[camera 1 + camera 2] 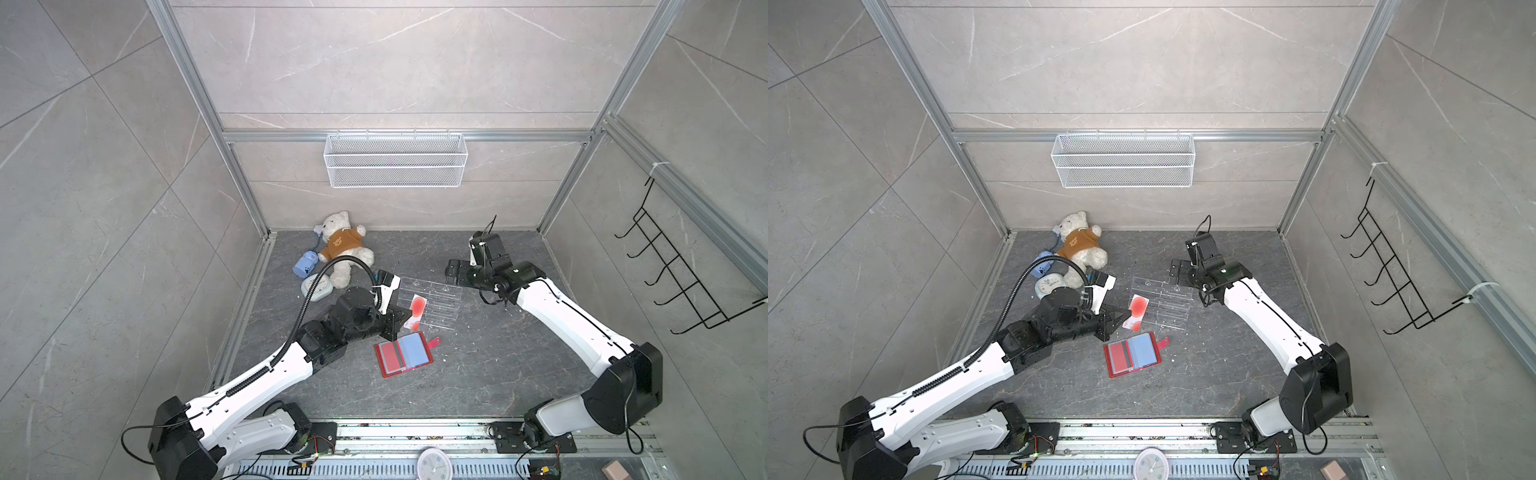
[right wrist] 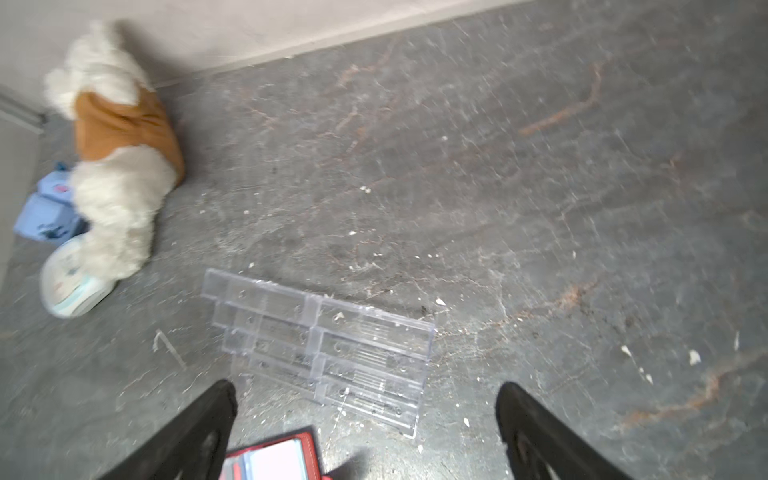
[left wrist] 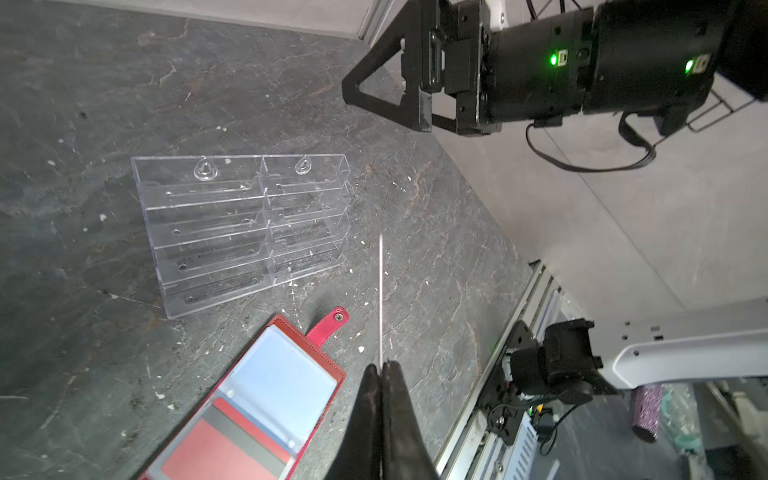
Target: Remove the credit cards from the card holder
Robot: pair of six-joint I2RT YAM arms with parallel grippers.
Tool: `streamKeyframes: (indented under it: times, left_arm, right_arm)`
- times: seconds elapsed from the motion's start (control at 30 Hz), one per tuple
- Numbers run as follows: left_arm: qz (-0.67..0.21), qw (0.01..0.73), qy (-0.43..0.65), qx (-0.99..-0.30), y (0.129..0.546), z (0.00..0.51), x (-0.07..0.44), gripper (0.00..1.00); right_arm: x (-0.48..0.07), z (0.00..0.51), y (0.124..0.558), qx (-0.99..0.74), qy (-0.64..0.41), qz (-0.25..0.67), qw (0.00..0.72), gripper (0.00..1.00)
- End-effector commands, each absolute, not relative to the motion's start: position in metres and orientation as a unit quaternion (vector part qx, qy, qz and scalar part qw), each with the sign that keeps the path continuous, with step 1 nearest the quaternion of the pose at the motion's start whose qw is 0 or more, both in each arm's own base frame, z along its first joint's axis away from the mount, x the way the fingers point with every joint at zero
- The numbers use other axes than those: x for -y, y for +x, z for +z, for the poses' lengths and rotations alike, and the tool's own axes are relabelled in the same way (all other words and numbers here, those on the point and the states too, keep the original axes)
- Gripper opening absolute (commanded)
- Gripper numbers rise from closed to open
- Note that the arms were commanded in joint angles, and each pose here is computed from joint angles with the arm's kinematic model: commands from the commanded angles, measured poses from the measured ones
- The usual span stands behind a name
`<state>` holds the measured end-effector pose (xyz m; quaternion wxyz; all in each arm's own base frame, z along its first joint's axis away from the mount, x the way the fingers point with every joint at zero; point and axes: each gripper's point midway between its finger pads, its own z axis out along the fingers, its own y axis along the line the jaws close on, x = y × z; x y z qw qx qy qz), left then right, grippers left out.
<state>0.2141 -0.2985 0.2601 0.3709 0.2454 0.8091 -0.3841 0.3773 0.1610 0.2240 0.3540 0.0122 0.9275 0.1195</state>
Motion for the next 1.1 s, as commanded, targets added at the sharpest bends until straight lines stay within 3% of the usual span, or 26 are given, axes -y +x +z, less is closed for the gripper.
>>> streamKeyframes:
  times: [0.0,0.17,0.33,0.67,1.07]
  left_arm:
    - [-0.348,0.380,0.363,-0.776,0.201,0.279,0.302,0.00]
    - [-0.341,0.371,0.472,-0.723,0.182,0.295,0.308,0.00]
    - [-0.328,0.395,0.514,-0.687,0.180,0.303,0.311,0.00]
    - [-0.302,0.369,0.560,-0.678,0.185,0.298,0.318,0.00]
    - [-0.210,0.332,0.636,-0.664,0.224,0.278,0.329,0.00]
  right_arm:
    - [-0.168,0.254,0.365,-0.906,-0.057,0.154,0.390,1.00]
    - [-0.171,0.286,0.338,-0.878,-0.108,0.197,0.422,1.00]
    - [-0.169,0.301,0.312,-0.865,-0.132,0.221,0.431,1.00]
    - [-0.168,0.293,0.291,-0.870,-0.132,0.239,0.410,1.00]
    - [-0.158,0.302,0.251,-0.870,-0.140,0.257,0.397,1.00]
